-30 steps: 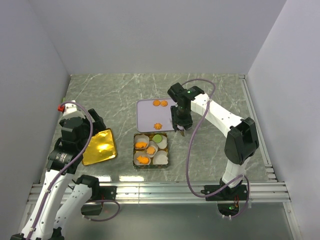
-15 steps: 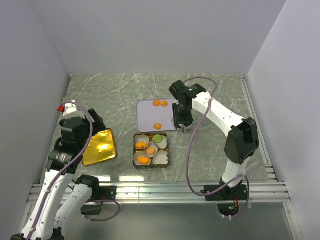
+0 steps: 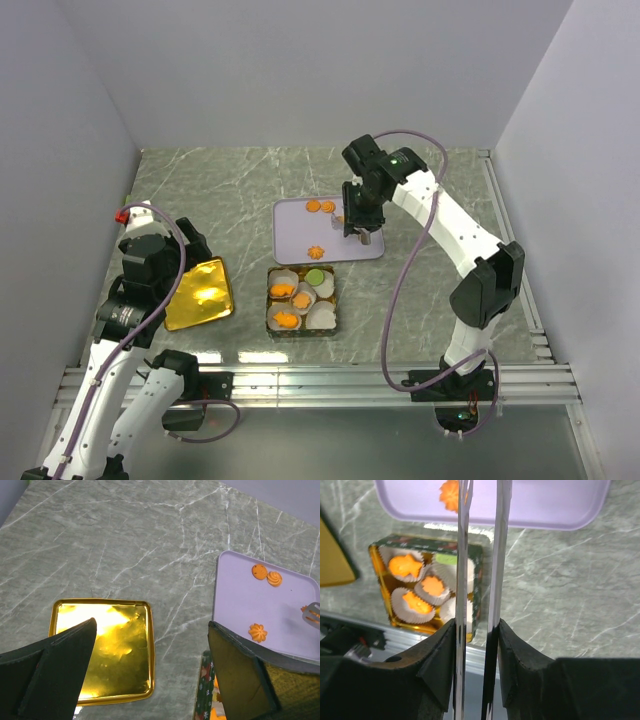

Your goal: Pack the cookies

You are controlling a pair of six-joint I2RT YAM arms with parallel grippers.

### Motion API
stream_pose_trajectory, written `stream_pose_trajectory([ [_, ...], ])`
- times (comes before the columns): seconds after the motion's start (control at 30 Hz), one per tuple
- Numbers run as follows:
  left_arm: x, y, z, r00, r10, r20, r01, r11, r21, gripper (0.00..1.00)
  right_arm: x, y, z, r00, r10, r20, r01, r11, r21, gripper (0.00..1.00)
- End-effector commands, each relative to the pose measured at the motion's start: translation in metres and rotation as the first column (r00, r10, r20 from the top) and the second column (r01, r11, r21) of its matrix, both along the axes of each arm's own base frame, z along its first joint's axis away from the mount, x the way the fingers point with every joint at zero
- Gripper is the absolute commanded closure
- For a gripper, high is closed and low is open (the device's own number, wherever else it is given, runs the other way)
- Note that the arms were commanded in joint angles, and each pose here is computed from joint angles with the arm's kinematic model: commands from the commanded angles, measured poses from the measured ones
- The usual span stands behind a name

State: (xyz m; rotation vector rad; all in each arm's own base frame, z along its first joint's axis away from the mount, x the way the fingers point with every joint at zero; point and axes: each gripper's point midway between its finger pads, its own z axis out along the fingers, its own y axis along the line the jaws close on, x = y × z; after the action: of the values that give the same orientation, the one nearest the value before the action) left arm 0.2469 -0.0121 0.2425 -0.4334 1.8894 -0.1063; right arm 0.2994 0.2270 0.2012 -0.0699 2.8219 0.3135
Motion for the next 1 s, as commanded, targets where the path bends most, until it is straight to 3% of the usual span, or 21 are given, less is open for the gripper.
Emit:
stream_pose_trajectory([
  [0.0,0.001,0.001,0.009,0.999,0.001,0.037,-0.001,1.000,-0.001,0.01,-0.009,0.007,0.039,0.999,0.011,0.048,-0.017,0.993,0.113,0.59],
  [0.4,0.001,-0.003,0.010,0.999,-0.017,0.041,0.018,1.000,-0.003,0.01,-0.063,0.026,0.072,0.982,0.160,0.097,-0.181,0.945,0.271,0.59],
  [0.67,0.002,-0.008,0.009,0.999,-0.037,0.033,0.037,0.999,-0.002,0.02,-0.114,0.033,0.055,0.957,0.270,0.108,-0.291,0.906,0.309,0.59],
  [0.97,0.002,-0.009,0.008,0.999,-0.041,0.031,0.042,0.999,-0.003,0.02,-0.151,0.023,0.024,0.935,0.345,0.081,-0.354,0.897,0.266,0.59],
])
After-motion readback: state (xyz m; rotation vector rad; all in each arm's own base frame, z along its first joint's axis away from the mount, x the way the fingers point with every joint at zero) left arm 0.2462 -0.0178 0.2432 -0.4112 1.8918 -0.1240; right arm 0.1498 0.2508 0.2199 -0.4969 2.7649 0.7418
